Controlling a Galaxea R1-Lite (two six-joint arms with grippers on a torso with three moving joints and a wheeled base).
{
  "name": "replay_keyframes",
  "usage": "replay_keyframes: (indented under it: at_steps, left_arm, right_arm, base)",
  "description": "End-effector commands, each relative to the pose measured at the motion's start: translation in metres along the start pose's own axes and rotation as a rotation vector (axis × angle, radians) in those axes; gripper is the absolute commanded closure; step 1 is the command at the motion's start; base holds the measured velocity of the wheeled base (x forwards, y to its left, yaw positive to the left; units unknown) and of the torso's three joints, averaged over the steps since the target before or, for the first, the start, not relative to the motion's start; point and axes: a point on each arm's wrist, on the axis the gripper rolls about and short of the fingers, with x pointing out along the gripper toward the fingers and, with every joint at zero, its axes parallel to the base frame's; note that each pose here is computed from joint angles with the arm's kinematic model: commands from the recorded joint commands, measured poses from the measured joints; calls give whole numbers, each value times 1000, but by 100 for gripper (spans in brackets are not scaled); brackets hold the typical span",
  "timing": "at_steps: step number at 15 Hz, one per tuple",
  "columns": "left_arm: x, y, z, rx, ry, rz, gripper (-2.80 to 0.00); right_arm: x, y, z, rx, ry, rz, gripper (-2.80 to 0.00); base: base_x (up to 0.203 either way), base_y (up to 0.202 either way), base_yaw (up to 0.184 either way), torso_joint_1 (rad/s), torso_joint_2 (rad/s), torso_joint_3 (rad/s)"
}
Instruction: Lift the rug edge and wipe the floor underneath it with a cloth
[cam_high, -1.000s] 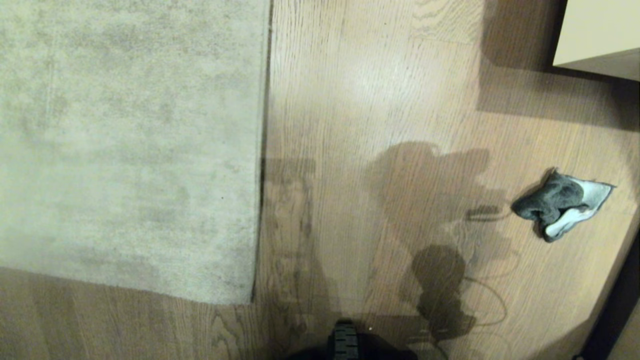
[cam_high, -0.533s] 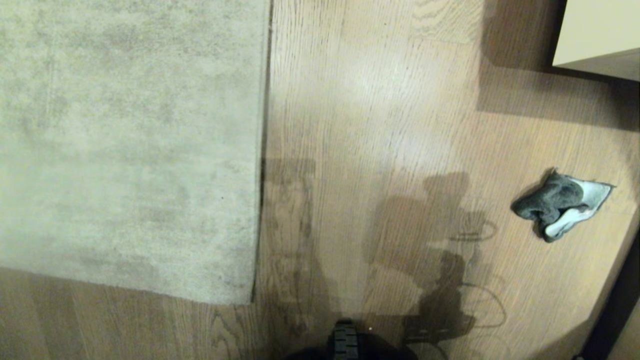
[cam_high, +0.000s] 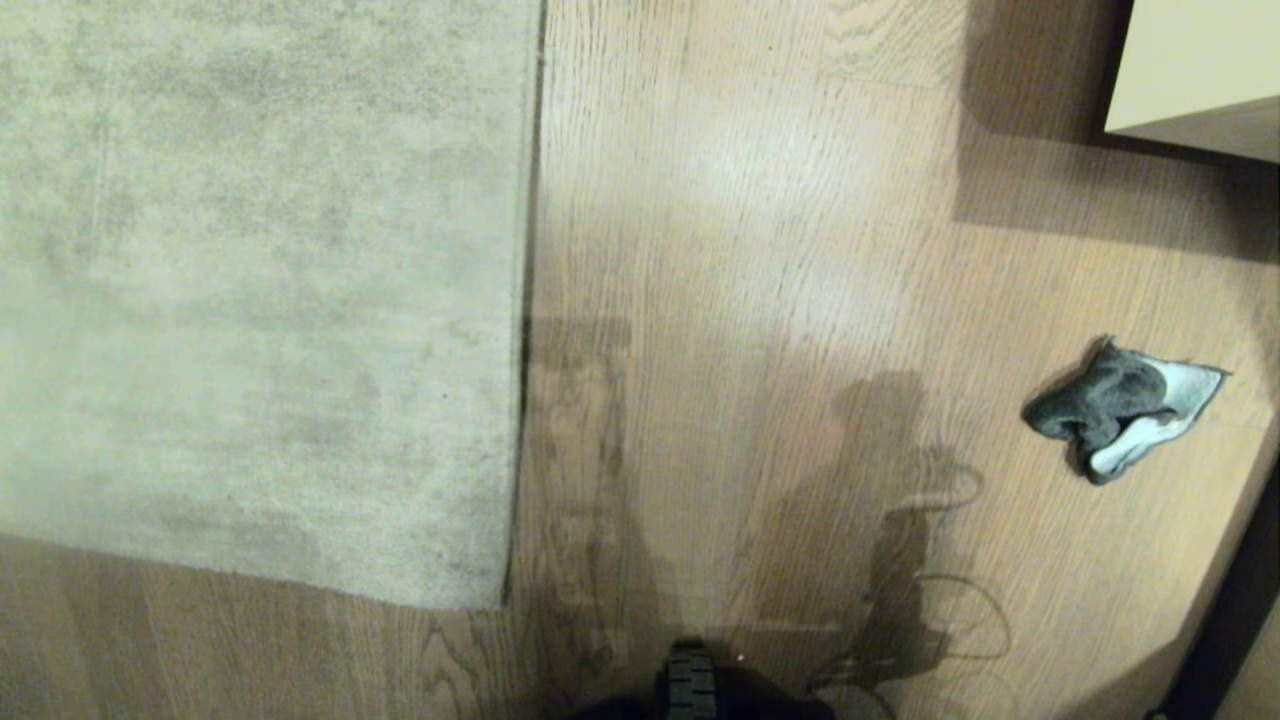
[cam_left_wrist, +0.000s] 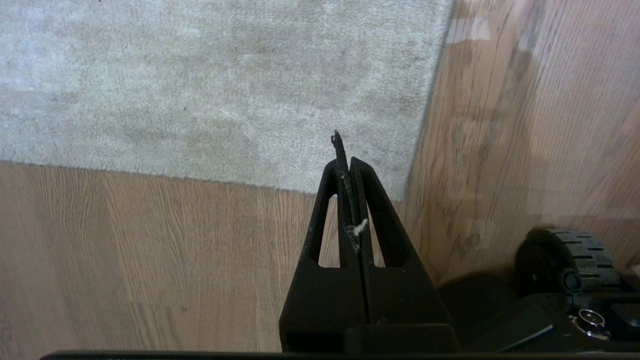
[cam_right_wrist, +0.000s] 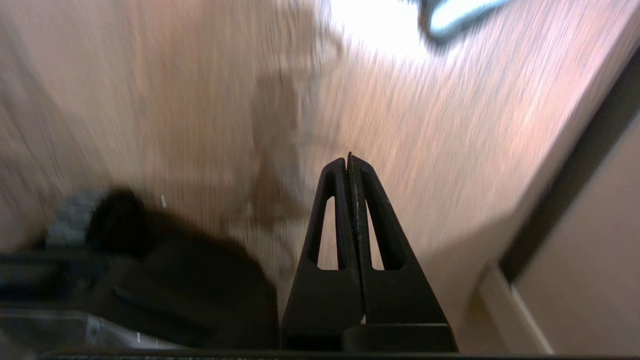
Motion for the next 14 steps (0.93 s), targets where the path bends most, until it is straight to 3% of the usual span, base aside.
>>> replay_keyframes:
  at_steps: [1, 4, 14]
  left_arm:
    - [0, 0, 0, 0, 1, 0, 0]
    - [0, 0, 0, 0, 0, 0, 0]
    - [0, 0, 0, 0, 1, 0, 0]
  right_arm:
    - [-7, 0, -2, 9, -84, 5, 0]
    - [-7, 0, -2, 45, -86, 5, 0]
    - [-7, 0, -2, 47, -84, 5, 0]
  base:
    - [0, 0, 0, 0, 0, 0]
    - [0, 0, 0, 0, 0, 0]
    - [0, 0, 0, 0, 0, 0]
